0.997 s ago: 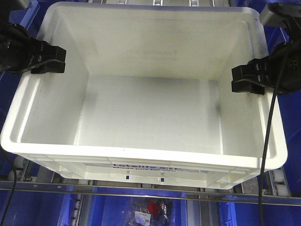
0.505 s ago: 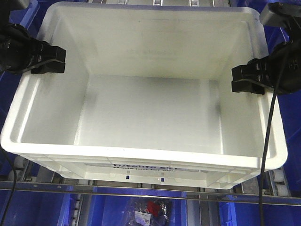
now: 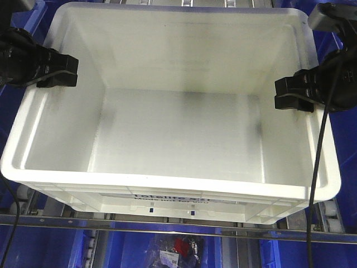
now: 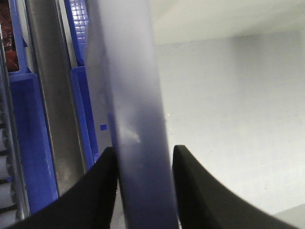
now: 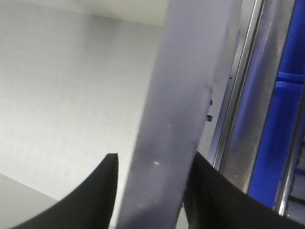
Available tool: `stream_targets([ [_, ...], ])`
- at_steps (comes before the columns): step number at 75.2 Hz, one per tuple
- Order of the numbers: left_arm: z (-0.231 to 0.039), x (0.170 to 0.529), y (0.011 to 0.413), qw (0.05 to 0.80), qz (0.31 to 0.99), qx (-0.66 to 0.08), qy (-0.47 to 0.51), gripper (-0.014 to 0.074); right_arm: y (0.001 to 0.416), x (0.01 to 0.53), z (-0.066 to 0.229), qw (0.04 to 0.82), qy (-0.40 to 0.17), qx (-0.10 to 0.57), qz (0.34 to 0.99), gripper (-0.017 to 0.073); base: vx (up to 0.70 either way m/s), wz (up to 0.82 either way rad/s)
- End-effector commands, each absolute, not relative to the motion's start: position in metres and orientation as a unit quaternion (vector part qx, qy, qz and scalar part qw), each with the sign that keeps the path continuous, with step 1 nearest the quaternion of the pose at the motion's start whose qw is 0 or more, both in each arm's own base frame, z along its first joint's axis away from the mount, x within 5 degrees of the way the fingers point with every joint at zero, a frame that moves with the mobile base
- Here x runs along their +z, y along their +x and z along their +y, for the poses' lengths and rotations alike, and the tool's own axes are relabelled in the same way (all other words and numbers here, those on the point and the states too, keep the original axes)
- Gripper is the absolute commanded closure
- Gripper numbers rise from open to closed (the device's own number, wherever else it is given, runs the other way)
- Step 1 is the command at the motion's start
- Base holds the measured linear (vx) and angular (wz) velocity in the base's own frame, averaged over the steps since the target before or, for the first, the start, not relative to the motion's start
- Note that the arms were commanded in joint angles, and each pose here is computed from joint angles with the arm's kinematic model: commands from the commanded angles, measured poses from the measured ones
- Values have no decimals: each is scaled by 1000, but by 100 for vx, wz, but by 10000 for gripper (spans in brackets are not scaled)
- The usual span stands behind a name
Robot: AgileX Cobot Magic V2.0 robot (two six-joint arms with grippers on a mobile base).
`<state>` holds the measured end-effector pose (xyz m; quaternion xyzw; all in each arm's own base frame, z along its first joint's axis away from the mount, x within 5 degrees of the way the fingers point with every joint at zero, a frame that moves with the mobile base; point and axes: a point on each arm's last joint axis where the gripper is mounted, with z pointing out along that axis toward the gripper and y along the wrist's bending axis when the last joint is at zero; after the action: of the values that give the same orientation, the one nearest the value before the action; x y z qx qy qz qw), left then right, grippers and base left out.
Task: Move bin from left to right shelf
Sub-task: 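Pull the gripped tote off the shelf toward the robot with both grippers, then hold the tote with both grippers while the base drives away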
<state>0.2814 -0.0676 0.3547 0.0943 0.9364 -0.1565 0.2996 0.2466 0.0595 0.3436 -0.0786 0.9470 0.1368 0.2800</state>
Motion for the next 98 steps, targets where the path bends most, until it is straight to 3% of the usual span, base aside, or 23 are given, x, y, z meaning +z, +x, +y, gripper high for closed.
stream_targets([
  [1, -73, 389, 271, 372, 903, -187, 107, 591, 248, 368, 57, 358, -80, 135, 921, 564, 0, 0],
  [98, -73, 389, 271, 372, 903, -187, 106, 591, 248, 368, 57, 357, -80, 135, 921, 564, -4, -2],
])
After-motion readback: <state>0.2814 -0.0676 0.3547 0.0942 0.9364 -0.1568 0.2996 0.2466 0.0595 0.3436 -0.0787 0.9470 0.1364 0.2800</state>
